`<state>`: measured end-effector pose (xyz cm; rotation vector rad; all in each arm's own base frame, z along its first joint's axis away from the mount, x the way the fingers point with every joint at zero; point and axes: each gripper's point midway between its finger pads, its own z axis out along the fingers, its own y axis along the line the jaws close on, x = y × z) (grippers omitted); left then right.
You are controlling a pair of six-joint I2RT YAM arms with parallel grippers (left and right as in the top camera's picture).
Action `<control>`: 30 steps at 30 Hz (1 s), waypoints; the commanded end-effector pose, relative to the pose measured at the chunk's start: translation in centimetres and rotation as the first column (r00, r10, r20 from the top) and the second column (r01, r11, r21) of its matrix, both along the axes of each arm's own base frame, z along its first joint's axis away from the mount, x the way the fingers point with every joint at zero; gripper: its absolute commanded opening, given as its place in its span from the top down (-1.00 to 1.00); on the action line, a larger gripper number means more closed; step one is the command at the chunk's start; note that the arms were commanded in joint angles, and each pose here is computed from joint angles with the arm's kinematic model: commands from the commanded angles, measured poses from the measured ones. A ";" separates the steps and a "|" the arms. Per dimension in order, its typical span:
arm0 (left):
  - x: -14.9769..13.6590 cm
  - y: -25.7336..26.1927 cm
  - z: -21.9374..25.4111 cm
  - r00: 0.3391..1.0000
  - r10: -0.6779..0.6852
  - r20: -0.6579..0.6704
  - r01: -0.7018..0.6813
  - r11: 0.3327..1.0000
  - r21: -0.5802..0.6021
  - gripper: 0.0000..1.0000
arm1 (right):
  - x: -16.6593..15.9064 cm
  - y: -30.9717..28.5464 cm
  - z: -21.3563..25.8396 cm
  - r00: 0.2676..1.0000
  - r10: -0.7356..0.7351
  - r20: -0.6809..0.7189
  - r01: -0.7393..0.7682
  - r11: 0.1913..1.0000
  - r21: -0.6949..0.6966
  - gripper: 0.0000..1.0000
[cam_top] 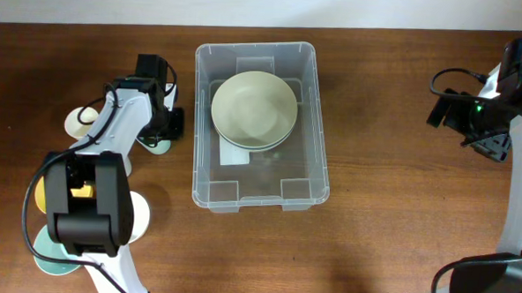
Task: Pack container
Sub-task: 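Grasp the mint-green cup with the left gripper and lift, then place the mint-green cup in the bin's front-right corner and release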
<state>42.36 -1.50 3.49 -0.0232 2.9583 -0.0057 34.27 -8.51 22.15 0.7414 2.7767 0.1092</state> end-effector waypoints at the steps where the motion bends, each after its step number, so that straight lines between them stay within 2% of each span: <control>1: 0.5 -0.2 0.4 1.000 -0.002 0.014 0.002 1.000 0.001 0.81 | -0.1 -0.1 -0.5 1.000 0.009 -0.015 -0.009 1.000 -0.004 -0.98; 2: 0.7 -0.4 0.9 1.000 -0.005 0.024 0.005 1.000 0.001 0.92 | -0.1 0.0 -0.5 1.000 0.009 -0.015 -0.009 1.000 -0.004 -0.98; 4: 1.1 -0.6 1.9 0.999 -0.009 0.045 0.009 1.000 0.000 0.99 | -0.1 -0.1 -0.5 1.000 0.008 -0.015 -0.009 1.000 -0.004 -0.98; 8: 2.3 -1.0 6.2 0.991 -0.017 0.135 0.018 1.000 -0.003 0.99 | -0.1 -0.1 -0.5 1.000 0.008 -0.015 -0.009 1.000 -0.004 -0.98; 11: 2.5 -1.5 12.6 0.968 -0.024 0.249 0.027 1.000 -0.009 0.99 | -0.1 -0.1 -0.5 1.000 0.008 -0.015 -0.009 1.000 -0.004 -0.98; 17: 0.4 -5.3 22.9 0.887 -0.093 0.453 0.117 0.993 -0.024 0.99 | -0.1 -0.1 -0.5 1.000 0.008 -0.015 -0.009 1.000 -0.004 -0.98; 20: -1.5 -8.8 25.6 0.844 -0.164 0.510 0.207 0.978 -0.028 0.99 | -0.1 -0.2 -0.5 1.000 0.007 -0.017 -0.007 1.000 -0.010 -0.98; 24: -4.3 -15.8 24.9 0.814 -0.318 0.485 0.377 0.926 -0.027 0.99 | -0.3 -0.6 -0.5 1.000 -0.004 -0.021 0.004 1.000 -0.020 -0.98; 25: -5.4 -19.0 23.7 0.800 -0.388 0.457 0.450 0.893 -0.030 0.99 | -0.5 -0.8 -0.5 1.000 -0.015 -0.026 0.015 1.000 -0.019 -0.98; 30: -8.6 -26.2 19.4 0.797 -0.492 0.351 0.563 0.814 -0.139 0.99 | -1.0 -1.5 -0.6 0.999 -0.039 -0.039 0.038 0.999 -0.013 -0.98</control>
